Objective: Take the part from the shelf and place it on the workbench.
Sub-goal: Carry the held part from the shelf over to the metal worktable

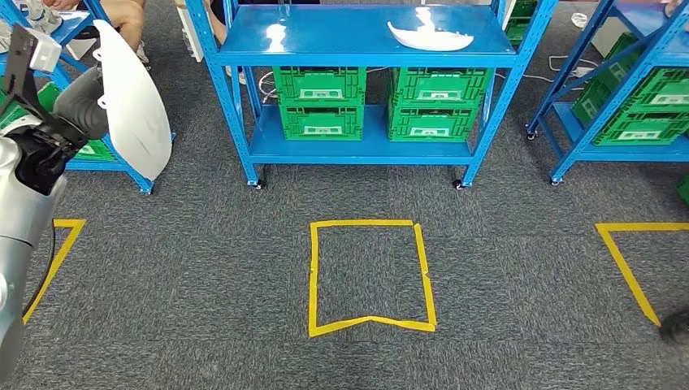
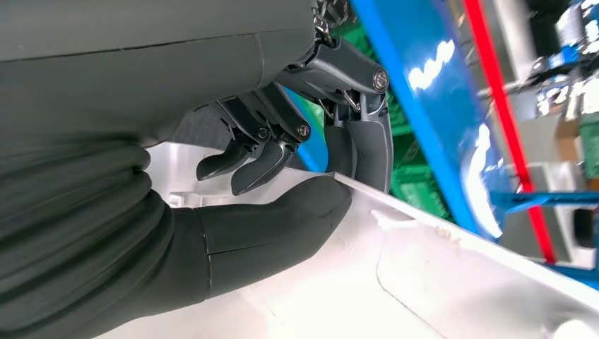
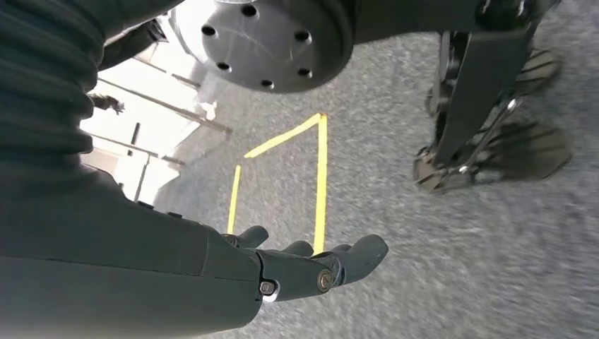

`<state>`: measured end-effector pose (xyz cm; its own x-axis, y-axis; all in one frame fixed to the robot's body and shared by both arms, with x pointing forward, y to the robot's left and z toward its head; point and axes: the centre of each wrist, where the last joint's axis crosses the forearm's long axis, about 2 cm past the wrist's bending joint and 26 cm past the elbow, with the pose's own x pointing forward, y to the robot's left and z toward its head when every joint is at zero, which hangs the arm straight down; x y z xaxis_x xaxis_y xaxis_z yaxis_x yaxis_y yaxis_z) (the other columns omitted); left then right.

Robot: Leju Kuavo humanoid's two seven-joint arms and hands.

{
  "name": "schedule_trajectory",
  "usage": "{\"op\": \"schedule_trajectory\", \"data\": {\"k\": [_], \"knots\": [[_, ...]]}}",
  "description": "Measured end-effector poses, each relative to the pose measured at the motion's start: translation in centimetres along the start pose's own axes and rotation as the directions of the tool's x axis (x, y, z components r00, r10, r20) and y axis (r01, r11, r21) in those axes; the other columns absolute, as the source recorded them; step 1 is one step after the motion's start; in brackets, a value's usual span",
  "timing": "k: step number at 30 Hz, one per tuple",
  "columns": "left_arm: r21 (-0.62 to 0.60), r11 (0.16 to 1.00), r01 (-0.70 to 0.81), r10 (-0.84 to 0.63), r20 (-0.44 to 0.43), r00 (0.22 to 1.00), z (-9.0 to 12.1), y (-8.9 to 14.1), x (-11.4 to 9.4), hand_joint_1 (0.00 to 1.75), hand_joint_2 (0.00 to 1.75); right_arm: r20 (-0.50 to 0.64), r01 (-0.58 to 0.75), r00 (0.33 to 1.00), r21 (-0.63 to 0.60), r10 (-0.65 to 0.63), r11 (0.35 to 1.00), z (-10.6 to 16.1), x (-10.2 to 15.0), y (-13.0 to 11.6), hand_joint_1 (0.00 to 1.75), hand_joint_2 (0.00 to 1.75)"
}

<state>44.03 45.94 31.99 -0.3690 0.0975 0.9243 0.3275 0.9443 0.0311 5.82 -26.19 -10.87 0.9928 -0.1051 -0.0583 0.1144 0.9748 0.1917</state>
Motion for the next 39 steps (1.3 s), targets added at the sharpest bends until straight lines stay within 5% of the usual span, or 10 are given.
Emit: {"op": "schedule_trajectory", "data": {"k": [12,39], "knots": [[-0.083,0.996,-0.039,0.038,-0.013,0.999,-4.4,-5.1,-0.6,1.75,1.75,0.021,0.065,0.998,-0.010,-0.065,0.998,0.2,0.3,-1.2,0.00,1.75],[-0.085,0.994,-0.063,0.061,-0.027,0.998,-3.0,-6.5,-2.5,1.75,1.75,0.015,0.044,0.999,-0.038,-0.043,0.998,0.4,0.0,-2.4,0.00,1.75]]}}
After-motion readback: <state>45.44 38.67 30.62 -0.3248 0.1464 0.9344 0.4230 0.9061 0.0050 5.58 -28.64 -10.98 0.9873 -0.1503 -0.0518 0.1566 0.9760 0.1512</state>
